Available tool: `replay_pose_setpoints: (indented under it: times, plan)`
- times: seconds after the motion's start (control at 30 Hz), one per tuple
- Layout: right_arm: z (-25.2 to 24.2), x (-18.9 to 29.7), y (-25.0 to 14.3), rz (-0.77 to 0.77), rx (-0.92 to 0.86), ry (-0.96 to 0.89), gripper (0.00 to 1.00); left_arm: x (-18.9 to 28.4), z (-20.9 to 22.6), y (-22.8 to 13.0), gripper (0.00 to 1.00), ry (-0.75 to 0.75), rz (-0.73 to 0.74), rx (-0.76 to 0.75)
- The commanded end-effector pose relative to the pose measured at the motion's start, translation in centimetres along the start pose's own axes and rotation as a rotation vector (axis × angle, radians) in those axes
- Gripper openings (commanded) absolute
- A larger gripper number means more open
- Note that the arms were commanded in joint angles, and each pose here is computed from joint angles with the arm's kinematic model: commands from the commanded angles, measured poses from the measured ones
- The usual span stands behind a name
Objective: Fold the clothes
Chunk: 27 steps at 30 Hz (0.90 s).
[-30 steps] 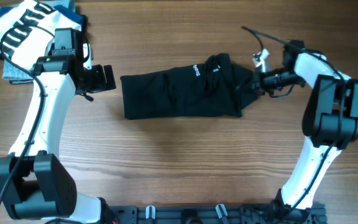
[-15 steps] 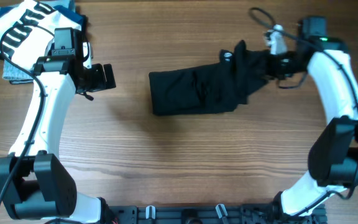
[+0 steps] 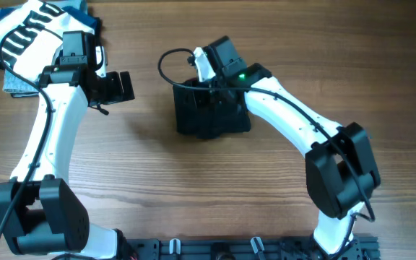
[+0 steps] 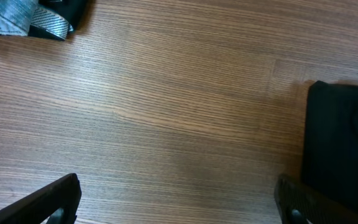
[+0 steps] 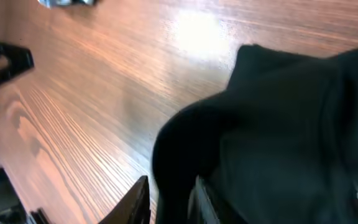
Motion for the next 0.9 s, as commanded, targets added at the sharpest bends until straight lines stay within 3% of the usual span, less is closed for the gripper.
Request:
replay_pose_setpoints:
  times: [0.0,0.13,0.23,0.37,0.43,0.5,0.63,0.77,0.87]
  plan:
    - [0.7,-1.3,0.2,-0.008,-0.025,0.034,0.39,0.7,0.0,0.4,1.0,-0.009,-0.023,0.009]
    - [1.7,-1.2,0.1,0.001,0.019,0.035,0.68,0.7,0.0,0.4,1.0,-0.011,-0.023,0.009]
    - [0.2,3.6,2.7,-0.09,0.002,-0.052,0.75,0.7,0.0,0.3,1.0,-0.016,-0.021,0.009]
    - [-3.9,7.0,3.8,-0.114,0.006,-0.279,0.75,0.5,-0.5,0.2,1.0,-0.084,-0.002,0.006]
    - [-6.6,8.4,3.7,-0.115,-0.061,-0.41,0.79,-0.1,-1.9,-0.3,1.0,-0.26,0.061,-0.076]
    - [-9.7,10.3,3.4,-0.11,-0.143,-0.432,0.81,-1.3,-3.6,-1.3,1.0,-0.388,0.121,-0.201]
    - [-14.2,13.5,2.3,-0.083,-0.258,-0.438,0.82,-4.9,-6.2,-3.5,1.0,-0.464,0.259,-0.37]
    - [-14.9,14.1,1.8,-0.061,-0.26,-0.449,0.83,-8.4,-7.9,-4.3,1.0,-0.52,0.315,-0.405]
    - [-14.9,14.1,1.8,-0.062,-0.26,-0.452,0.83,-11.1,-9.7,-4.5,1.0,-0.668,0.318,-0.406]
Point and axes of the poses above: each gripper's point midway between its finger pads, its own x axis back along the fingers, its own z axis along the line the jaws close on, y = z × x, the point moved 10 cm from there along x, back along the fingers, and after that the axes turned 4 degrees about x, right-handed, at the moved point
